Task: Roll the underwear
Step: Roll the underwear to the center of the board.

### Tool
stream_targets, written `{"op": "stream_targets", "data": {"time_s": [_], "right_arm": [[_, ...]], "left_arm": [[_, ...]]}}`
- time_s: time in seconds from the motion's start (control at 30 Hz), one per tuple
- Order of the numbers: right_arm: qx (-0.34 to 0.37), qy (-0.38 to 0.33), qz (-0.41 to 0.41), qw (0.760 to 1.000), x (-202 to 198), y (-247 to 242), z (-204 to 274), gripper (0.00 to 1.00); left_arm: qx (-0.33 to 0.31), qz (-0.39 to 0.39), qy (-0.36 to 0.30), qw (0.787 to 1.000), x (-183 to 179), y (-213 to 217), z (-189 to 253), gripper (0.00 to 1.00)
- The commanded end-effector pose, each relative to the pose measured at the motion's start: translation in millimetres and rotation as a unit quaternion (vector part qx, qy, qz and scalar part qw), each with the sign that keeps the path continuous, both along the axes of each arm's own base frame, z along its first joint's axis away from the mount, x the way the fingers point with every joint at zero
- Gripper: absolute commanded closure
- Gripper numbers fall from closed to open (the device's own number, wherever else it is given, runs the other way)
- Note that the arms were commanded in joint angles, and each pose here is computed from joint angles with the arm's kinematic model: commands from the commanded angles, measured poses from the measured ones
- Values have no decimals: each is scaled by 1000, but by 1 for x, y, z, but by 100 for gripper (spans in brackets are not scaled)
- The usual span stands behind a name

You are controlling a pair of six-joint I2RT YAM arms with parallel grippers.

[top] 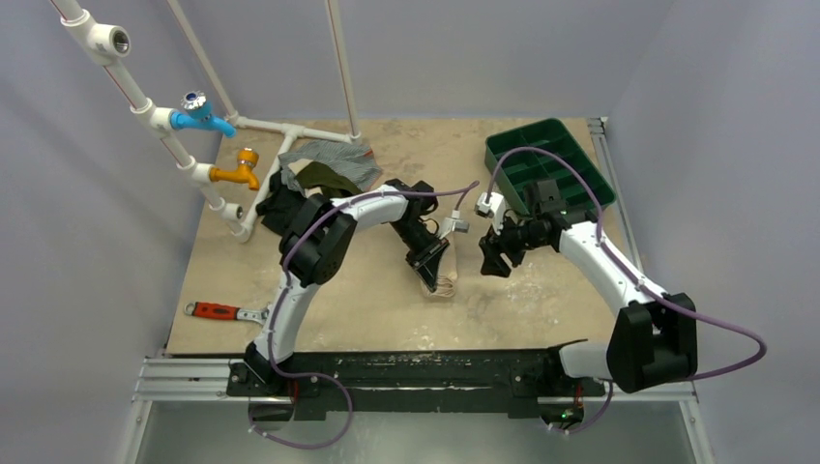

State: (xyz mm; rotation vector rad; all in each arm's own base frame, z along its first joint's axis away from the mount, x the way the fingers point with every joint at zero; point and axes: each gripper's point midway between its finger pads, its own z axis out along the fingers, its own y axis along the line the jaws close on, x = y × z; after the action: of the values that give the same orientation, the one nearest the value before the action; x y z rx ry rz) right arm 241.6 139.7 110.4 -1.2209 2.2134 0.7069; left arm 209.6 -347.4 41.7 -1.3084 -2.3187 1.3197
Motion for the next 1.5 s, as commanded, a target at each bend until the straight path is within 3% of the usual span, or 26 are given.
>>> {"op": "stream_targets", "data": {"time_s": [0.0,0.5,0.97,1.17,1.47], "right_arm": [[-13,-64,41,997,1,21,11,40],[-115,-142,148,972,-16,73,-27,36],[-166,-151,194,955,-16,80,-57,27],[-164,-144,202,955,-11,89,-67,32],[-149,-126,212,957,-12,99,-68,47]], "left_arm": [[-13,25,81,996,2,-2,11,100],[-7,60,195,979,5,-5,-3,100],[4,62,215,975,4,-5,-7,100],[6,62,215,975,4,-4,-8,100],[9,61,213,975,4,-4,-10,100]]}}
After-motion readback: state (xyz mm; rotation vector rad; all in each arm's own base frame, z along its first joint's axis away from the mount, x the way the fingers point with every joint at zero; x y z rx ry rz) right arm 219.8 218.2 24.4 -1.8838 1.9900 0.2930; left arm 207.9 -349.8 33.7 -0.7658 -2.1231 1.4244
